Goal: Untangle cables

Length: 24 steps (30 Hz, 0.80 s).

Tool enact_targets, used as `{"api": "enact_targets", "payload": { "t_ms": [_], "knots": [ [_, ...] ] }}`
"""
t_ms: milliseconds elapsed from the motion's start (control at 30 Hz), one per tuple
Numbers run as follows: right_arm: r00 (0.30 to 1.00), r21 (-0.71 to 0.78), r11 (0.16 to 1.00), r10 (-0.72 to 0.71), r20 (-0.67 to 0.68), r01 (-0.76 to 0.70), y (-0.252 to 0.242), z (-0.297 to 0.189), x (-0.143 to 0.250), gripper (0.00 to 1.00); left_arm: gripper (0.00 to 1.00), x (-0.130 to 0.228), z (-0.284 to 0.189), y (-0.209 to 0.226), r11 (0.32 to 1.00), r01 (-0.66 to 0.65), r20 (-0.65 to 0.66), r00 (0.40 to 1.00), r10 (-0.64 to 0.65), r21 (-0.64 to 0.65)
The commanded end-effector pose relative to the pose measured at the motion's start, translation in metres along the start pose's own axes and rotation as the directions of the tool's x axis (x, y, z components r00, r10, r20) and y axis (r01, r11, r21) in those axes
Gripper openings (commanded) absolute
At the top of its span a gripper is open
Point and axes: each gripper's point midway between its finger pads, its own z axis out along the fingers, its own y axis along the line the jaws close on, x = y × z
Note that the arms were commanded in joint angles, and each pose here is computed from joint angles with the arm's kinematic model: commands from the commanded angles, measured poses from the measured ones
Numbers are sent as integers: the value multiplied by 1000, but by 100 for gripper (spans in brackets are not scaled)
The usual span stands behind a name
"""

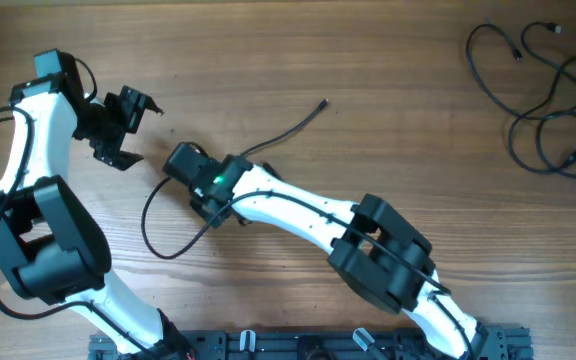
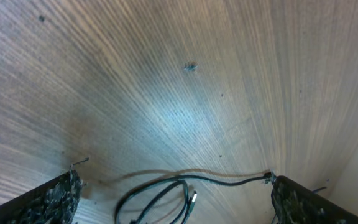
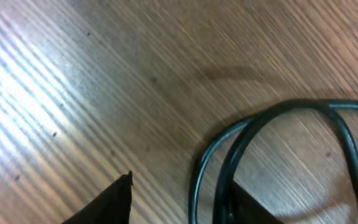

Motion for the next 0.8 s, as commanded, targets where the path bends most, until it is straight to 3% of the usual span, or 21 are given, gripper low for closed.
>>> {"api": "enact_targets", "payload": {
  "t_ms": [0,367,767],
  "knots": [
    [1000,64,998,6,-19,-5,-15,19,6,43,100,3,-9,-2,1000,2,14,1000,-2,-3],
    [991,41,990,132,-17,-132,-37,25,3,38,100,4,-9,-1,1000,6,10,1000,-6,-8],
    [995,-37,994,98,-34,-99,-24,36,5,31,100,5,-9,0,1000,7,7,1000,-7,-10]
  ]
}}
